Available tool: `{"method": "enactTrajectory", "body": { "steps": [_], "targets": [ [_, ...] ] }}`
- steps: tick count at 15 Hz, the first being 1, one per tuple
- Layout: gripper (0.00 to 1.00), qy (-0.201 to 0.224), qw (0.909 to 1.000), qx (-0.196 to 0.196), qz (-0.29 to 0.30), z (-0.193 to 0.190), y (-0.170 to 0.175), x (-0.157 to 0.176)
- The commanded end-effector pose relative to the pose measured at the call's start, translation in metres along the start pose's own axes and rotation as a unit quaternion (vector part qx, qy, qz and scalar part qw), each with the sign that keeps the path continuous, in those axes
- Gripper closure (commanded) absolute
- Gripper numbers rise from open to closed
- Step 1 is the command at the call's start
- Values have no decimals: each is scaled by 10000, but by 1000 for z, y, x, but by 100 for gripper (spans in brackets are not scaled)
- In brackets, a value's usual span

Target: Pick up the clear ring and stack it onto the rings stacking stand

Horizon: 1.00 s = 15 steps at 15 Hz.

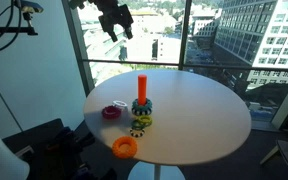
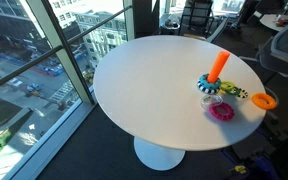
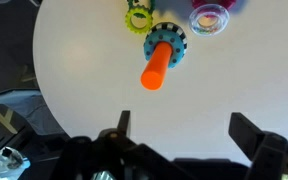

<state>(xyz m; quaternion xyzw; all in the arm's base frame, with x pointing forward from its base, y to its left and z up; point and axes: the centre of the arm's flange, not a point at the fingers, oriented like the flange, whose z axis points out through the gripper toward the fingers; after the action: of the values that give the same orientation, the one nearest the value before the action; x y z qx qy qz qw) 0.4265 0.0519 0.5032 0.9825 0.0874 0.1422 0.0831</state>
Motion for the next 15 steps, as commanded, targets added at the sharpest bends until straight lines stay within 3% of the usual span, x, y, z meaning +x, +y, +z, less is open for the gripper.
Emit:
{"method": "enactTrajectory", "body": {
  "steps": [1, 7, 15],
  "targets": [
    [0, 9, 10000, -1, 1, -1, 0, 0],
    [0, 11, 10000, 25, -2, -1, -1, 2],
    [0, -288, 9982, 495, -170, 18, -27, 17]
  ]
}}
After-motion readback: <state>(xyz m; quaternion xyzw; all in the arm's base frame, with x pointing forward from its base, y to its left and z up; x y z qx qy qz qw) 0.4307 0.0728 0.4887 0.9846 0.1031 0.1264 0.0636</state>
